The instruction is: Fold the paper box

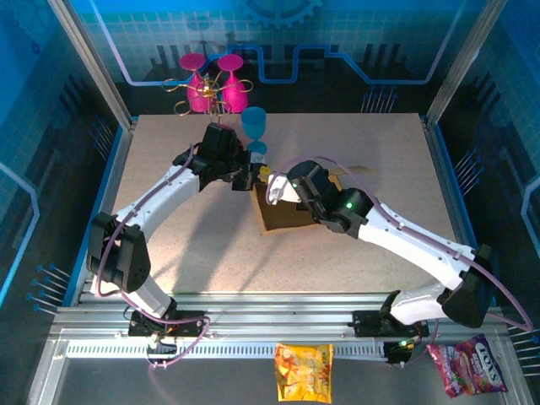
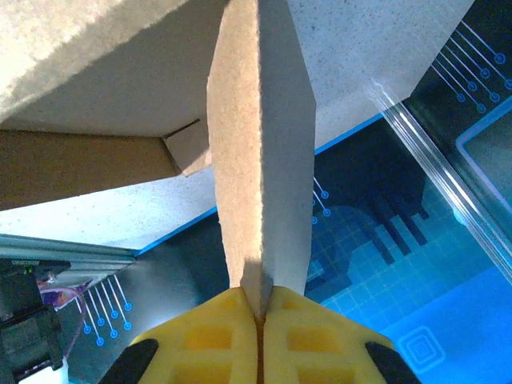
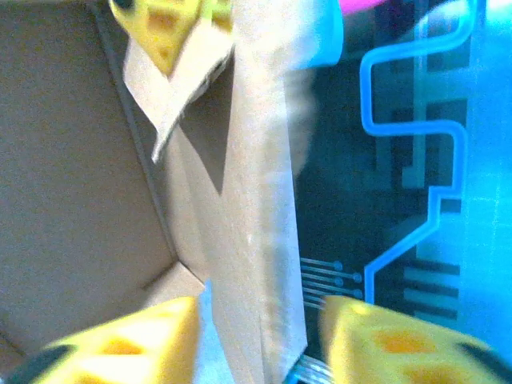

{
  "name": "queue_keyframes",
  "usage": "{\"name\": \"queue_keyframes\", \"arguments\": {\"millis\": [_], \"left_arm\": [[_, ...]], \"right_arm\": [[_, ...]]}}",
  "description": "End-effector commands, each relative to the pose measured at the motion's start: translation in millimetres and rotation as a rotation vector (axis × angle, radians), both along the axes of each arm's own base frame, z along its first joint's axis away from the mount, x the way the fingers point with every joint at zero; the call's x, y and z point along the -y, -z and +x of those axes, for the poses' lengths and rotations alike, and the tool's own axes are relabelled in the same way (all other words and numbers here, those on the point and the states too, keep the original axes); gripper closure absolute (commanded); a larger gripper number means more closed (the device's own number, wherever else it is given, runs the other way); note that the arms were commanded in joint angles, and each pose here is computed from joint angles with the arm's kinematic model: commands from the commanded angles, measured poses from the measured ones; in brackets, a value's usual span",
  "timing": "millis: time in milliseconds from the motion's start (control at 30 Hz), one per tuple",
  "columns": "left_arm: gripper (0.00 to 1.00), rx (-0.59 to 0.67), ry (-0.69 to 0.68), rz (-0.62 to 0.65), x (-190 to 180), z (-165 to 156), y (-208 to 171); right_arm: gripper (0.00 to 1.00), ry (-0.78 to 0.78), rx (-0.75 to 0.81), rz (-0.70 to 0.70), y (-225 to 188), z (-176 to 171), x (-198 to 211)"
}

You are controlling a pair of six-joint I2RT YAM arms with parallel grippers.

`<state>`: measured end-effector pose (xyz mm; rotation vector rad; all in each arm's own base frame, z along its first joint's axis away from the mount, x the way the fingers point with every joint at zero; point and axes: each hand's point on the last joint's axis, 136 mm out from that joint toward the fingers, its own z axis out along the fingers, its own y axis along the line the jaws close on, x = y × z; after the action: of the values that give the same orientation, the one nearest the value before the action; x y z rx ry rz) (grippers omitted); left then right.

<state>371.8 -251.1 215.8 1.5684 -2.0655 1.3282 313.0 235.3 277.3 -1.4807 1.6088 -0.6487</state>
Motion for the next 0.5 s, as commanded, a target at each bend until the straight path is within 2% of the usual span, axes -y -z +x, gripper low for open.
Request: {"name": "queue_keyframes", "arguments": {"millis": [0, 167, 267, 367, 467], "left_arm": [[1.00, 0.047, 0.061, -0.030, -1, 2, -1], [1.00, 0.083, 0.110, -0.054, -13, -3, 2], [1.00, 0.107, 0.122, -0.070, -21, -3, 0], [1.00, 0.134, 0.134, -0.076, -26, -2, -4], [1.00, 0.162, 0.173, -0.083, -26, -2, -9]], "right_arm": [[0.27, 0.033, -0.031, 0.276, -51, -13, 0], [0.15, 0.190, -0.114, 0.628, -99, -15, 34], [0.14, 0.338, -0.141, 0.849, -119, -8, 68], [0.15, 0.545, -0.193, 1.049, -118, 6, 112], [0.20, 0.775, -0.326, 1.235, -96, 22, 153]]}}
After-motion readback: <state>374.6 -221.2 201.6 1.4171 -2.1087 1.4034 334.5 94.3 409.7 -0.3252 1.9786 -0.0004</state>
